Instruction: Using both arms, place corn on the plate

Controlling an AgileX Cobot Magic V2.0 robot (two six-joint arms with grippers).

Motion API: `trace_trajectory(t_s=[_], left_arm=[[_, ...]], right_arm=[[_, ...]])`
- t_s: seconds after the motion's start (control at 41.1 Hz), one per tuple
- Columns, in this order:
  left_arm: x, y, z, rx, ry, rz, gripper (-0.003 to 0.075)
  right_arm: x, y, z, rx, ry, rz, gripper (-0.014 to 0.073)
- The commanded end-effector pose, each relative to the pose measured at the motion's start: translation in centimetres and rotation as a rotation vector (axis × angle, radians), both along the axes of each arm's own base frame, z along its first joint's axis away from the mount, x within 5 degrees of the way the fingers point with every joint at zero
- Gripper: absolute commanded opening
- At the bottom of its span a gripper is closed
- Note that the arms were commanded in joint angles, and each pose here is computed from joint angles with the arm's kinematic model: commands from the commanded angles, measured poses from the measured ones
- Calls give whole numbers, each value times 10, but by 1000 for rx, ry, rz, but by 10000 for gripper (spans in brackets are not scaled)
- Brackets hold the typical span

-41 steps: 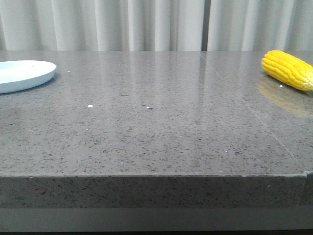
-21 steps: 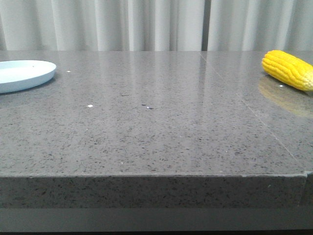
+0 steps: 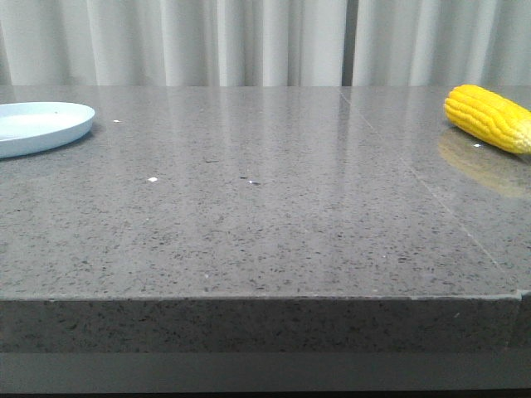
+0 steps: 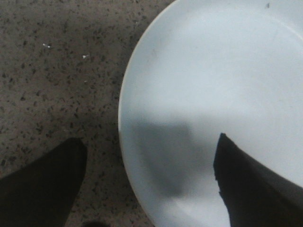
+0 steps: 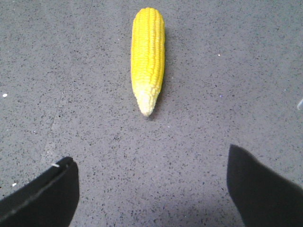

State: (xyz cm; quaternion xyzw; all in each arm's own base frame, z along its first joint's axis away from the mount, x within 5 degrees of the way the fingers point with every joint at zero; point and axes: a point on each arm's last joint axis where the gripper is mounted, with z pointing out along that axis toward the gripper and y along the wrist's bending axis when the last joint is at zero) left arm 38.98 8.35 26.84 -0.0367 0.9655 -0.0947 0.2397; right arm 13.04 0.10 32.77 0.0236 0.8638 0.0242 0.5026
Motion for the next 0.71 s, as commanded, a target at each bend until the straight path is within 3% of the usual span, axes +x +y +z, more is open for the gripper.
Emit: trace_trajectory(t_s=[0.0,0.146,0.219,0.535,0.681], left_arm=[[5,1,21,2,-99,21,545],[10,3,11,-1,-83,25,544],[11,3,8,-2,-79,26,505],[11,3,8,0,-84,28,-8],[9,1,11,-19,-78,24,-20]], right_arm=[[4,-1,12,-13,-83,-4,655],[4,-1,12,-13,-84,-4,655],[4,-1,12,-13,-84,-4,655],[4,-1,12,-13,-84,-4,655],[4,-1,12,-13,-84,-4,655]])
